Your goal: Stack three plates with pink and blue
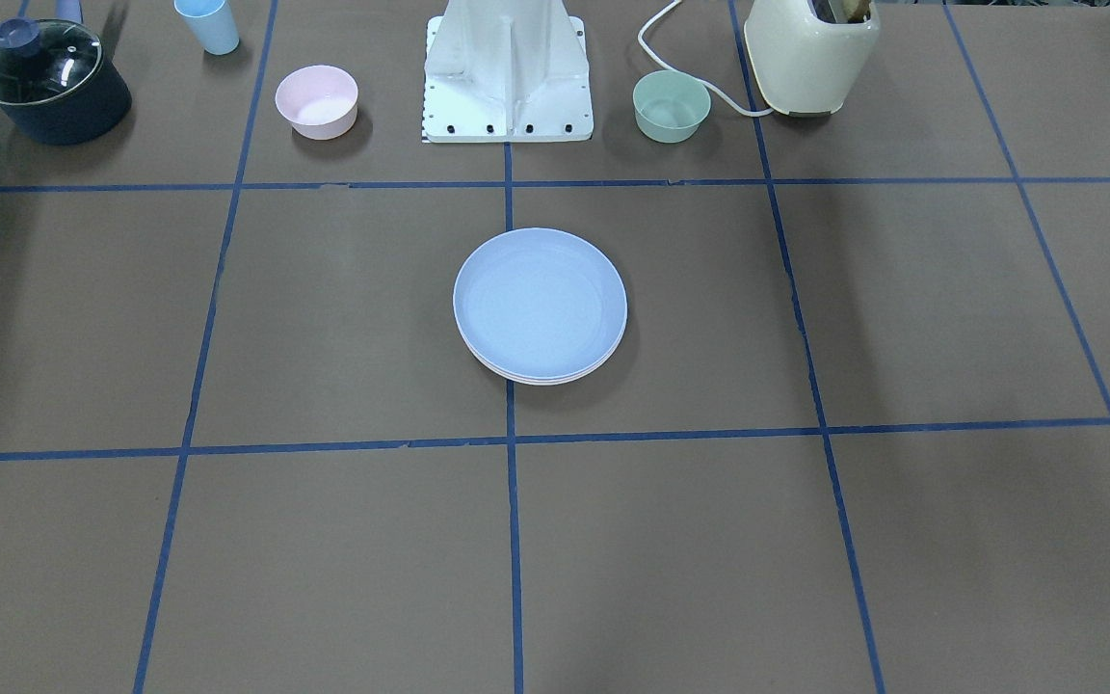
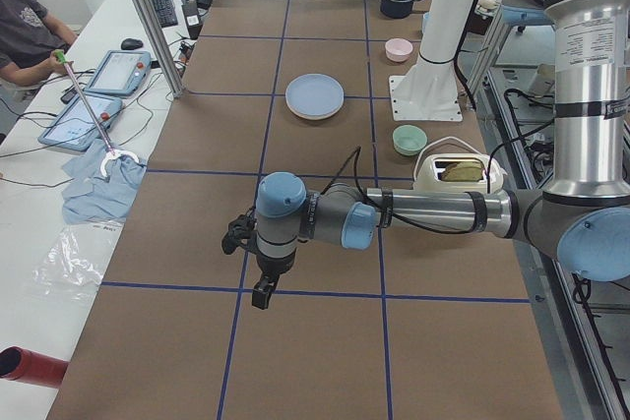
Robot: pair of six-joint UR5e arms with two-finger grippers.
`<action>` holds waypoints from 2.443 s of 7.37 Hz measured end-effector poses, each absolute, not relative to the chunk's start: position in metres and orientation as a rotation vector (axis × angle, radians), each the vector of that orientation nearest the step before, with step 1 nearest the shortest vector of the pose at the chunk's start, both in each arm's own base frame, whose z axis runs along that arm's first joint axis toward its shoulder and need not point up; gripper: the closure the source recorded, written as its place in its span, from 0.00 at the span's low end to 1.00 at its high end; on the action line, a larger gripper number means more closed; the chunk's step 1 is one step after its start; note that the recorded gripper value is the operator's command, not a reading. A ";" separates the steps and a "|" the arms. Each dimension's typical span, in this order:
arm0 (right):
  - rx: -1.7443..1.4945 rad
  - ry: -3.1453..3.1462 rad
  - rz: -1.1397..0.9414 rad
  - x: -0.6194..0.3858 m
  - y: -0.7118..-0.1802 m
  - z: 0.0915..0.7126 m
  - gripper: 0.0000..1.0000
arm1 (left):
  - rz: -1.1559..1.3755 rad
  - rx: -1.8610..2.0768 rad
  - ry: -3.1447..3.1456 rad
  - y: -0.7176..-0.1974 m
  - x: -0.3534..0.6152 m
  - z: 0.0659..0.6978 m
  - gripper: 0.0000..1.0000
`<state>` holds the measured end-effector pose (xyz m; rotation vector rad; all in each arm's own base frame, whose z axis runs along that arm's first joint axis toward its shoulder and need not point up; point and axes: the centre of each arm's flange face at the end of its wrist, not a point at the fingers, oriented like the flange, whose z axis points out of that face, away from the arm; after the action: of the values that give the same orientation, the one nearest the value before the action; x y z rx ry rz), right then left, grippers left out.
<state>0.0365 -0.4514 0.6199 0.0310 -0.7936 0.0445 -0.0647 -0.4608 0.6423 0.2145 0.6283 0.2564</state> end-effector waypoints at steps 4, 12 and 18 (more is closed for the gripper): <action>0.020 -0.788 0.078 0.080 -0.430 0.635 0.00 | 0.235 0.176 0.704 -0.453 -0.060 0.650 0.00; 0.012 -0.790 0.116 0.094 -0.424 0.646 0.00 | 0.069 0.100 0.725 -0.451 -0.059 0.657 0.00; 0.010 -0.790 0.118 0.094 -0.424 0.646 0.00 | 0.059 0.092 0.734 -0.450 -0.059 0.658 0.00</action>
<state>0.0944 -0.4238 0.6457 0.0098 -0.7903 0.1182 -0.0586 -0.4500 0.6583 0.0921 0.7342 0.0593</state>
